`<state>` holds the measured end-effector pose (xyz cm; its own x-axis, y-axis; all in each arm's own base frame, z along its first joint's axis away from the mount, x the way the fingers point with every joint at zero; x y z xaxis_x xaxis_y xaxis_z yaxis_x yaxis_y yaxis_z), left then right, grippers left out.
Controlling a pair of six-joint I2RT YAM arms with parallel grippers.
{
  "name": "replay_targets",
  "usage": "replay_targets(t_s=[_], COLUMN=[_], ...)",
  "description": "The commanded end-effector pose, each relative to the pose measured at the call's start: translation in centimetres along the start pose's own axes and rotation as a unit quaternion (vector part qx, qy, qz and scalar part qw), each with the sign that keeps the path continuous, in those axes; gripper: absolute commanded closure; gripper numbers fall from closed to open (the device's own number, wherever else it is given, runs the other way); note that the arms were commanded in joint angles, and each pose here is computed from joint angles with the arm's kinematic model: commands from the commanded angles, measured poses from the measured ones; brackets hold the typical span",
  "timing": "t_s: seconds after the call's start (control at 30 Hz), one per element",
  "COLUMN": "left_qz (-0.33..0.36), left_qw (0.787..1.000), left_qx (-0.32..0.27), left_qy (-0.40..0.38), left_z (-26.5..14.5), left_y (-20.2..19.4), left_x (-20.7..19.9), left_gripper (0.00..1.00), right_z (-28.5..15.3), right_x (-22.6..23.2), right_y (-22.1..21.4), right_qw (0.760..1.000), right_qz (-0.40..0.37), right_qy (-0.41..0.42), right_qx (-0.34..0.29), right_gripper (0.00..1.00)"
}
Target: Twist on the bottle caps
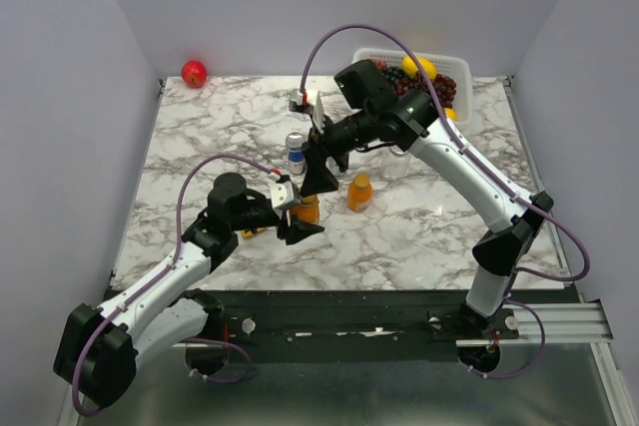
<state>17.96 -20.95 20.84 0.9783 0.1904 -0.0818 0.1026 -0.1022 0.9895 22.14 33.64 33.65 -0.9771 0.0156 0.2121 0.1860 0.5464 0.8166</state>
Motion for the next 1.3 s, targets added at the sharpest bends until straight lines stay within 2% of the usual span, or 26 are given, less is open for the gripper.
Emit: replay_targets(t_s=[0.0, 0.03, 0.07, 0.13, 0.17, 0.23, 0.3, 0.57, 0.8, 1.27], left_qz=[0.020, 0.015, 0.001, -0.009, -0.013, -0.015, -0.016, -0.017, -0.029, -0.042], left_qw=[0.999, 1.000, 1.000, 0.999, 0.999, 0.999, 0.999, 0.999, 0.998, 0.998], left_qx=[-0.020, -0.022, -0.025, -0.029, -0.031, -0.031, -0.029, -0.032, -0.032, -0.040], left_qy=[-0.016, -0.017, -0.017, -0.020, -0.023, -0.024, -0.027, -0.033, -0.037, -0.004], left_z=[-0.1, -0.1, -0.1, 0.0, 0.0, 0.1, 0.2, 0.6, 0.8, 0.5], left_y=[1.6, 1.7, 2.0, 2.2, 2.5, 2.6, 2.6, 3.0, 3.2, 3.0], left_x=[-0.5, -0.5, -0.6, -0.6, -0.7, -0.7, -0.7, -0.3, -0.3, 0.6], left_gripper=[1.00, 1.00, 1.00, 1.00, 1.00, 1.00, 1.00, 1.00, 1.00, 1.00], right_z=[-2.7, -3.3, -4.8, -4.2, -4.7, -4.4, -4.1, -1.8, -0.5, -0.8], right_x=[-1.5, -0.8, 1.2, 1.1, 1.1, 0.1, -0.2, 1.1, 1.3, 2.1], right_y=[1.5, 1.7, 2.3, 1.2, 1.3, 1.2, 1.1, -0.2, -0.4, -1.5], right_qw=[0.998, 0.995, 0.973, 0.970, 0.972, 0.974, 0.971, 0.971, 0.972, 0.976], right_qz=[0.018, -0.005, -0.097, -0.142, -0.163, -0.171, -0.191, -0.211, -0.197, -0.187], right_qy=[-0.004, 0.054, 0.156, 0.139, 0.100, 0.064, 0.068, 0.074, 0.088, 0.084], right_qx=[-0.058, -0.080, -0.143, -0.142, -0.139, -0.136, -0.129, -0.089, -0.087, -0.068], right_gripper=[0.00, 0.00, 0.00, 0.00, 0.00, 0.00, 0.00, 0.00, 0.00, 0.00])
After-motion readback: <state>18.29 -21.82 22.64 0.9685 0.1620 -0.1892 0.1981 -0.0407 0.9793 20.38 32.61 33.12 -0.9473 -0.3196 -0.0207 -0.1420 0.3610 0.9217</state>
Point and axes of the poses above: each gripper's point midway between its finger pads, its own z axis out along the fingers, its own x axis along the line the jaws close on, y = z × x, the point moved 5 cm from there along -z, back along the fingers, and after that the axes turned 6 degrees about -z, right-handed, at the moved point
